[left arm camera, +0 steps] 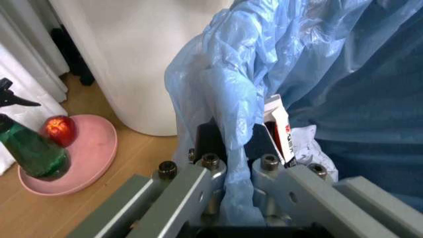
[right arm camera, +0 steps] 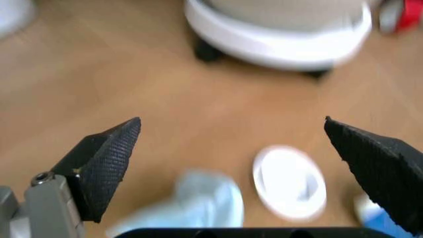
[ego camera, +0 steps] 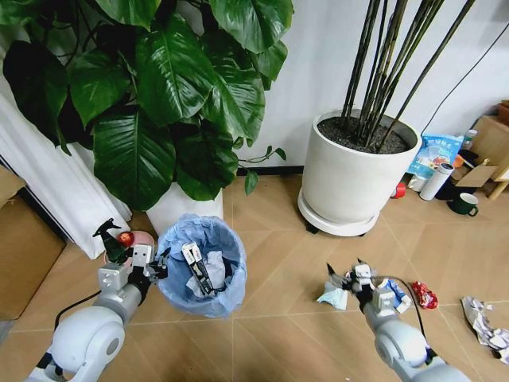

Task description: Pick up the trash bin and place the garbage on the floor into it.

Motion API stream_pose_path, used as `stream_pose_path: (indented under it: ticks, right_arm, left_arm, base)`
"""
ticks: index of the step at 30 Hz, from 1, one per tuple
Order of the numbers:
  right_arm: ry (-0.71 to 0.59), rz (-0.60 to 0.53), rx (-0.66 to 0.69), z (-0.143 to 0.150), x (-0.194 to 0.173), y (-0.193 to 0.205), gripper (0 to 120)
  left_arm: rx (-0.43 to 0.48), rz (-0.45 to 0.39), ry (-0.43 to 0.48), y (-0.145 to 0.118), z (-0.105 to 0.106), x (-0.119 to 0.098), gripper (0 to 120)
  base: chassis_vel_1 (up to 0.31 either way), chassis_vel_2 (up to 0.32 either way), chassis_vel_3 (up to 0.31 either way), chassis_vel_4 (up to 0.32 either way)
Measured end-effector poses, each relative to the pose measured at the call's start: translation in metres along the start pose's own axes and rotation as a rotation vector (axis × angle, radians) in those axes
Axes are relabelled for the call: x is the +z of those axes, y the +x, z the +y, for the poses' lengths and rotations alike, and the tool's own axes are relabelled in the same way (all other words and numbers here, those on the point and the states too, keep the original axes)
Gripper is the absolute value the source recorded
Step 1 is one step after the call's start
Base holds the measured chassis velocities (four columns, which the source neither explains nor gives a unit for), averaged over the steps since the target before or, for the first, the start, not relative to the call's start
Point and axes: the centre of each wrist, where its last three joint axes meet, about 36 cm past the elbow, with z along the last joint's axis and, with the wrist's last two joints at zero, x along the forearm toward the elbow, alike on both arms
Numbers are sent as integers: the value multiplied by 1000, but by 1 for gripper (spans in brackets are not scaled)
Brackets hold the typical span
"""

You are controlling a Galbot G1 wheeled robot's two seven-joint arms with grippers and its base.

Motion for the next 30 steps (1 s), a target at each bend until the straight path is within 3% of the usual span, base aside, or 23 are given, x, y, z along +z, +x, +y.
stream_pose_path:
  ticks: [3, 12, 30]
  right_arm:
    - [-52, 49, 20, 3, 26, -12, 100]
    - [-152, 76, -7, 31, 34, -57, 100]
    - [-178, 126, 13, 47, 50, -72, 95]
  left_arm:
    - [4, 0, -3, 0, -1, 0, 0]
    - [11, 6, -9, -1, -3, 3, 0]
    - [8, 11, -3, -5, 1, 5, 0]
  base:
    - [0, 0, 0, 0]
    - [0, 0, 0, 0]
    - [0, 0, 0, 0]
